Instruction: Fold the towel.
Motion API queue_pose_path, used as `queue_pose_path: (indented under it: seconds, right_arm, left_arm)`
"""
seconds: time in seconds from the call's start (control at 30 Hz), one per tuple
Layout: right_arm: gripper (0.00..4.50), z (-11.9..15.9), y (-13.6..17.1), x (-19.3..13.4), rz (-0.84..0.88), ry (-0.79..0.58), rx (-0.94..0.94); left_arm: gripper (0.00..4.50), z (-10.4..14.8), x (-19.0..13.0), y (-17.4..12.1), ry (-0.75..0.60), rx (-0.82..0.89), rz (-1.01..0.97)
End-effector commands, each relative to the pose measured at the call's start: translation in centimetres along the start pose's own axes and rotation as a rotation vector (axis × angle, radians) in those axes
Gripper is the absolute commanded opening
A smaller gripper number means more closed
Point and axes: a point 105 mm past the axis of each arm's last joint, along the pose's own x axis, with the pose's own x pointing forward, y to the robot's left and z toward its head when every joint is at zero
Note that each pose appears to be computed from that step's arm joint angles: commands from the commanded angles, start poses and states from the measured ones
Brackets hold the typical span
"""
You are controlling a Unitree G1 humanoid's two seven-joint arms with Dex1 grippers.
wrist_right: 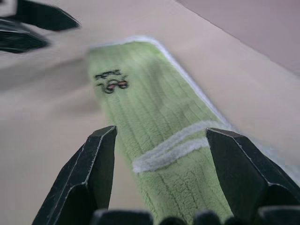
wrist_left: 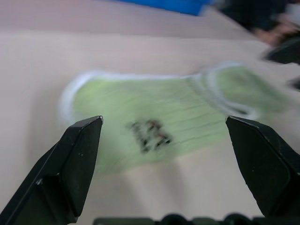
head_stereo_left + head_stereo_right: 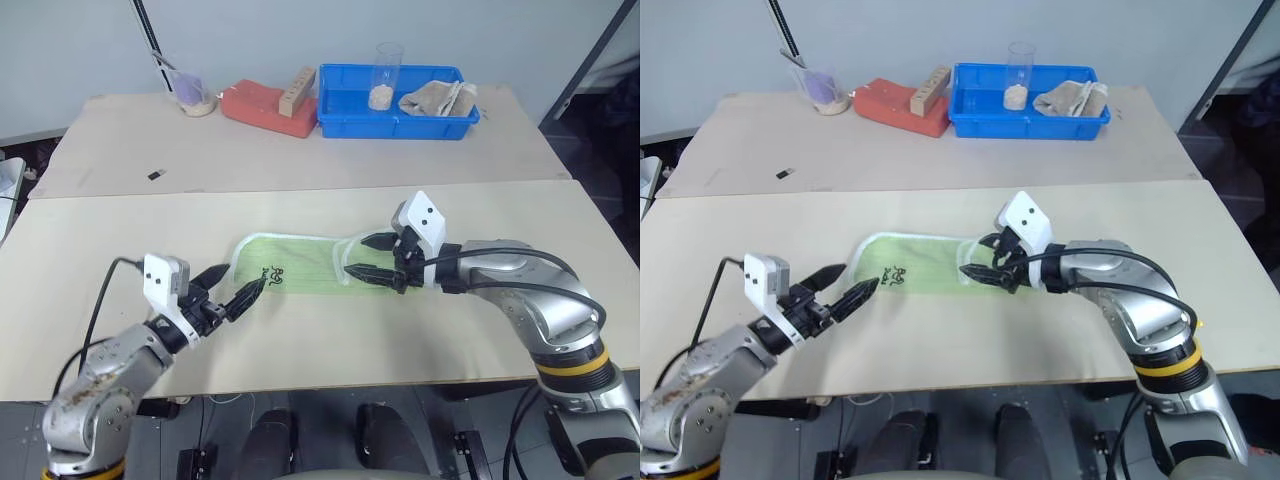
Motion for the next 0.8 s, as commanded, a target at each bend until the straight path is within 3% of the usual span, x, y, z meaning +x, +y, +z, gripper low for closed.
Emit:
queue_pose_path:
  seconds: [0.03,0.23,0.43,0.53,0.77,0.8]
  right_arm:
    - [3.38,1.9,-0.7,-0.4,-0.001,-0.048,-0.103]
    - [3.38,1.9,-1.6,-1.1,0.015,-0.036,-0.141]
    - [3.38,2.1,-1.1,-2.3,0.120,-0.026,-0.174]
    - [3.41,2.2,-0.6,-2.9,0.178,-0.018,-0.189]
    - [3.41,3.3,0.1,-4.2,0.240,-0.067,-0.231]
    - [3.41,3.4,0.1,-4.3,0.236,-0.073,-0.231]
  left_arm:
    - [4.50,0.3,0.4,0.0,-0.032,-0.075,0.144]
    - [4.50,-1.8,1.6,0.2,0.049,-0.200,0.275]
    - [4.50,-2.5,3.7,-0.3,0.139,-0.194,0.312]
    - [3.58,-2.1,4.6,-0.7,0.143,-0.198,0.312]
    - [0.21,-2.2,4.9,0.0,0.147,-0.187,0.368]
    - [0.09,-2.1,4.8,0.2,0.142,-0.185,0.377]
